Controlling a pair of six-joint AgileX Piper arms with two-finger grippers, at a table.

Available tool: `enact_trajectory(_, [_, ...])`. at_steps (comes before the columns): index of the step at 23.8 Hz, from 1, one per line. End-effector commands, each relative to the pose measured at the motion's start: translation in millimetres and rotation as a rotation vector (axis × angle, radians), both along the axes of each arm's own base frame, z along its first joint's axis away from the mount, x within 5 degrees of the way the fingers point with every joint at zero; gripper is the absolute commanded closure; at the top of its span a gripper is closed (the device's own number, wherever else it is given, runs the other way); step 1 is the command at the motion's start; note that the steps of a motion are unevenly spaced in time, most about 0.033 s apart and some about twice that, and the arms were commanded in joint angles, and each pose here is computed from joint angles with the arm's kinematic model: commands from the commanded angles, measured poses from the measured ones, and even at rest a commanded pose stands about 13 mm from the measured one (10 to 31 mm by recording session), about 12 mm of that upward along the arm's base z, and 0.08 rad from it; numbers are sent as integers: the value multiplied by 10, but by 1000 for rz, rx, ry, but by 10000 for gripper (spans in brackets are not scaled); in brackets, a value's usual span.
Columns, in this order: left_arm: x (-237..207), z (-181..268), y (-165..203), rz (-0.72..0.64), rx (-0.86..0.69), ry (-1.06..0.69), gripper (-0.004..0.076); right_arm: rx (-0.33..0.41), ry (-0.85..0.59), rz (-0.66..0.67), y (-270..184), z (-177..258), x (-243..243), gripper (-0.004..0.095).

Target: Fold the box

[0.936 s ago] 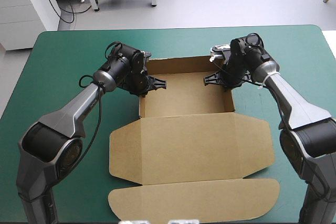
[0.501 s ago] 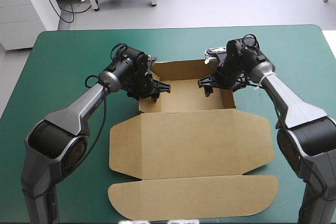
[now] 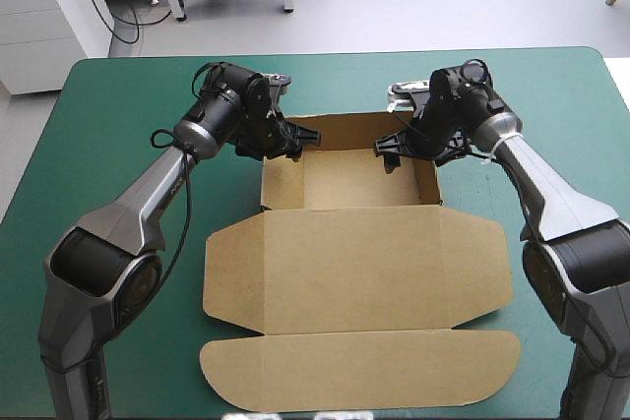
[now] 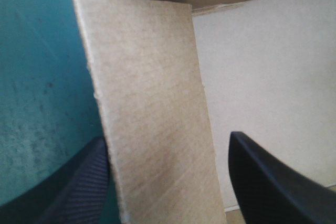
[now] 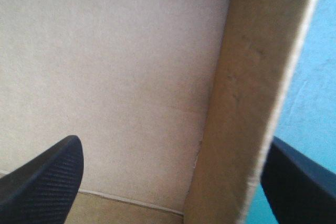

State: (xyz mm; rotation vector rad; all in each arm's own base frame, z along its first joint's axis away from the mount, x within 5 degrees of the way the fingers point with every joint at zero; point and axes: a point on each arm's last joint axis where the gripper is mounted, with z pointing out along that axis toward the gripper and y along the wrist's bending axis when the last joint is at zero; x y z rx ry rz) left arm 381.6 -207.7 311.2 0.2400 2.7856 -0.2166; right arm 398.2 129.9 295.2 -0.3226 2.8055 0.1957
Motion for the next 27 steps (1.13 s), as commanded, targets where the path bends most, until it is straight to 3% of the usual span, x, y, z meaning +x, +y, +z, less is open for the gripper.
enact_trajectory(1, [-189,606,102,-12,-65,-120,265,64,-227,-42,-225,792,-155,73])
enact_trajectory(4, [-305,953,163,-110,-69,-233,334,67,-327,-59,-388,1151,-344,73])
enact_trajectory(6, [-403,1106,209,-155,-71,-278,438,51,-374,-68,-456,1302,-452,73])
enact_trajectory(8, [-577,1345,301,-168,-90,-338,695,50,-445,-60,-514,1542,-658,73])
enact_trajectory(9, [-664,1451,342,-186,-97,-368,724,63,-473,-53,-528,1642,-756,73])
enact_trajectory(12, [-954,1752,452,-225,-156,-440,731,89,-543,-47,-572,1878,-1011,73])
enact_trajectory(15, [-1321,1908,653,-232,-164,-480,731,65,-595,-43,-631,2010,-1164,73])
enact_trajectory(21, [-1939,1783,964,-254,-165,-448,731,58,-582,-43,-621,1966,-1109,73])
enact_trajectory(27, [-2495,1498,1268,-254,-154,-425,731,75,-477,-32,-509,1660,-780,73])
